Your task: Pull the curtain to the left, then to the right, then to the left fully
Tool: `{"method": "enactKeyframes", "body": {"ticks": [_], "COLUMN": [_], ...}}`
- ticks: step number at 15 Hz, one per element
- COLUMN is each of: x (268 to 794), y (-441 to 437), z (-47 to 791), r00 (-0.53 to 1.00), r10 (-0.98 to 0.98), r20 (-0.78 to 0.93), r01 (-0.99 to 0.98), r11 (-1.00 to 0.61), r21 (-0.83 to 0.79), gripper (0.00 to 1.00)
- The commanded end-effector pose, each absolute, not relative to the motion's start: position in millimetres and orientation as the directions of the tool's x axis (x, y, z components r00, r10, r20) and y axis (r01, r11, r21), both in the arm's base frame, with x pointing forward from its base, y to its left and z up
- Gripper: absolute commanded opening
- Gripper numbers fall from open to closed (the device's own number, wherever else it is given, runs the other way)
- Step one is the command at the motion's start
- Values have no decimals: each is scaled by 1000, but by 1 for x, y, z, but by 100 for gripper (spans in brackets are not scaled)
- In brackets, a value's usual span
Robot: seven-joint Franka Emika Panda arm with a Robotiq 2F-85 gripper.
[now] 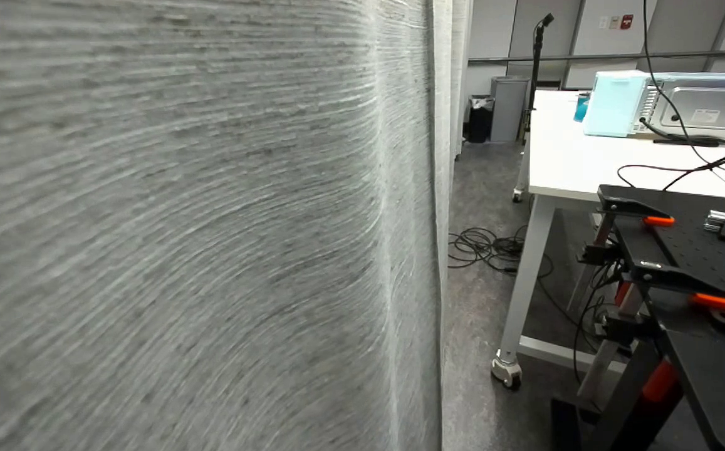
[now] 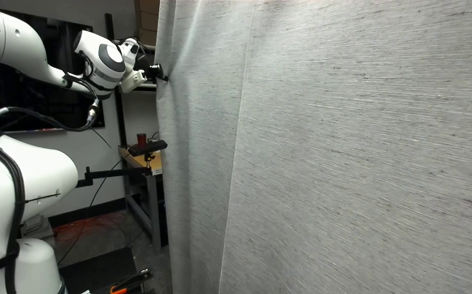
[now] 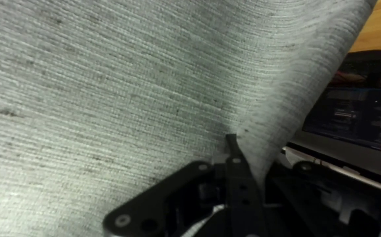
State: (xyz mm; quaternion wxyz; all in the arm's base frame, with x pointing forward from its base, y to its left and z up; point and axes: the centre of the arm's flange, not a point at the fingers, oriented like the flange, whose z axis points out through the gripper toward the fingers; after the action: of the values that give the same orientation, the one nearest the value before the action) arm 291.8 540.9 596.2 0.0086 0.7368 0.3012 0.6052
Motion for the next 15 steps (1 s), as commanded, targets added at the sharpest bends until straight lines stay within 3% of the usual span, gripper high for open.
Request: {"method": "enactKeyframes", "body": {"ticks": [1, 15], "x": [273, 250], "y": [594, 633], "z": [536, 542], "r00": [110, 46], "r10": [566, 630], "r20": [817, 775], "r01": [459, 469], "r11": [-758, -699], "r21": [463, 540], "gripper": [0, 0]}}
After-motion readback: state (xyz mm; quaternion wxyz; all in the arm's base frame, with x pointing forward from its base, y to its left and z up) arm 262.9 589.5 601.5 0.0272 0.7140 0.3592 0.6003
